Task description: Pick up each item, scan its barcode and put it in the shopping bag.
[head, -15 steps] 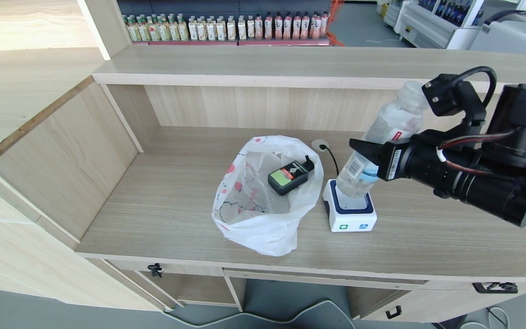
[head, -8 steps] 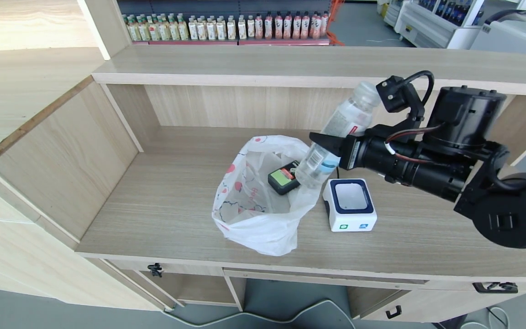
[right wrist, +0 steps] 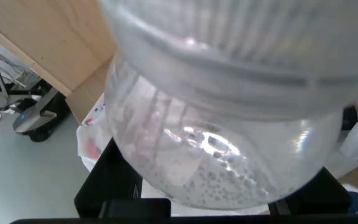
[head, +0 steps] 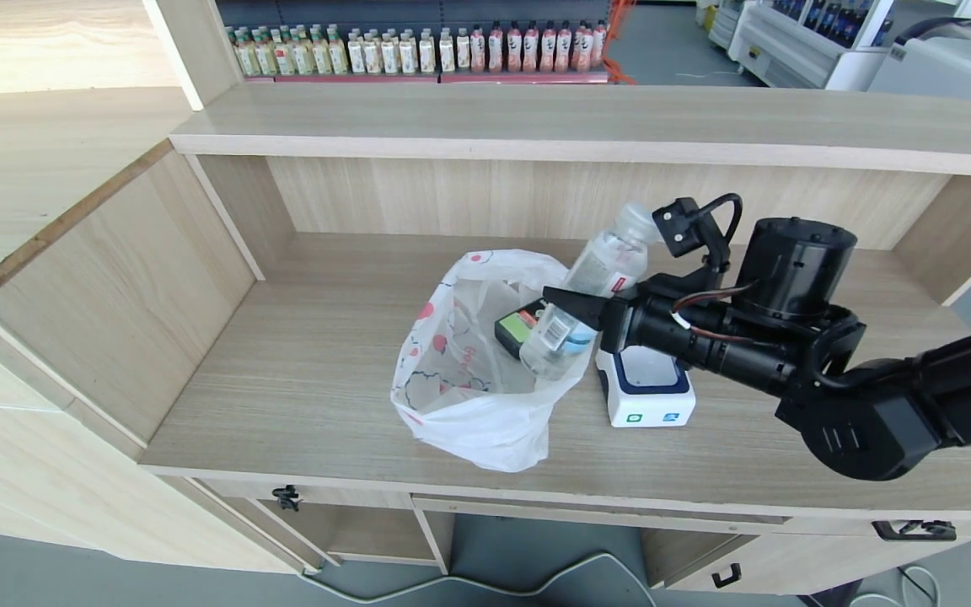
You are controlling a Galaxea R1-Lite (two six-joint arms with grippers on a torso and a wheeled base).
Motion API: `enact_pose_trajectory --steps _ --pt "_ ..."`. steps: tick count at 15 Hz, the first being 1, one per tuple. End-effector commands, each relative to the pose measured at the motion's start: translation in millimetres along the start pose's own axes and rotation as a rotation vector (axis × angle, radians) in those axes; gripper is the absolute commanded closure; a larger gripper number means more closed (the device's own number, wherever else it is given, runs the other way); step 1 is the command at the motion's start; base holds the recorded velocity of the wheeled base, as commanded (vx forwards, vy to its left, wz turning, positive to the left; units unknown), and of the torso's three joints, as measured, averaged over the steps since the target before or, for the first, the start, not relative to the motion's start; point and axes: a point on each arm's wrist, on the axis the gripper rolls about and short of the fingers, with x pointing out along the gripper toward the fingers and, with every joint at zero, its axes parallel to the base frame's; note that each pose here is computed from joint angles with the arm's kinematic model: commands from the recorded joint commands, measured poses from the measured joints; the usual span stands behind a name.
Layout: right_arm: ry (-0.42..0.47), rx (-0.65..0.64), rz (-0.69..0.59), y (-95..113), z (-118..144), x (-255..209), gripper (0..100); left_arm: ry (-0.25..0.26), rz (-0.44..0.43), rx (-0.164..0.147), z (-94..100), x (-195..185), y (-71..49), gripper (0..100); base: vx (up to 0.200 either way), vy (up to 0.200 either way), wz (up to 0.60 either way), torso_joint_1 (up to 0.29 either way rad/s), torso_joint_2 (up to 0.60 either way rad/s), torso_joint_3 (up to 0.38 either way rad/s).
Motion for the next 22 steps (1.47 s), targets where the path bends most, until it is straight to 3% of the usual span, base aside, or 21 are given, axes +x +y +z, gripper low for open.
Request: enact_pose_trajectory --steps 1,8,14,18,22 --pt "0.052 0.016 0.029 -8 -24 5 100 0.0 0.001 0.0 -0.1 0 0.0 0 0.0 0.0 0.0 0.0 0.0 0.0" --pt "0.084 0.017 0.048 -33 -50 22 100 0.0 0.001 0.001 -0.1 0 0.0 0 0.0 0.0 0.0 0.0 0.0 0.0" --pt "0.021 0.041 0.139 -43 -38 46 100 -0.001 0.002 0.001 0.1 0 0.0 0 0.0 0.0 0.0 0.0 0.0 0.0" --pt "0.03 0.029 0.167 -53 -46 55 100 -0.001 0.001 0.0 0.1 0 0.0 0 0.0 0.0 0.0 0.0 0.0 0.0" --pt "0.1 -0.092 0.2 -56 -61 59 100 0.0 0.001 0.0 -0.1 0 0.0 0 0.0 0.0 0.0 0.0 0.0 0.0"
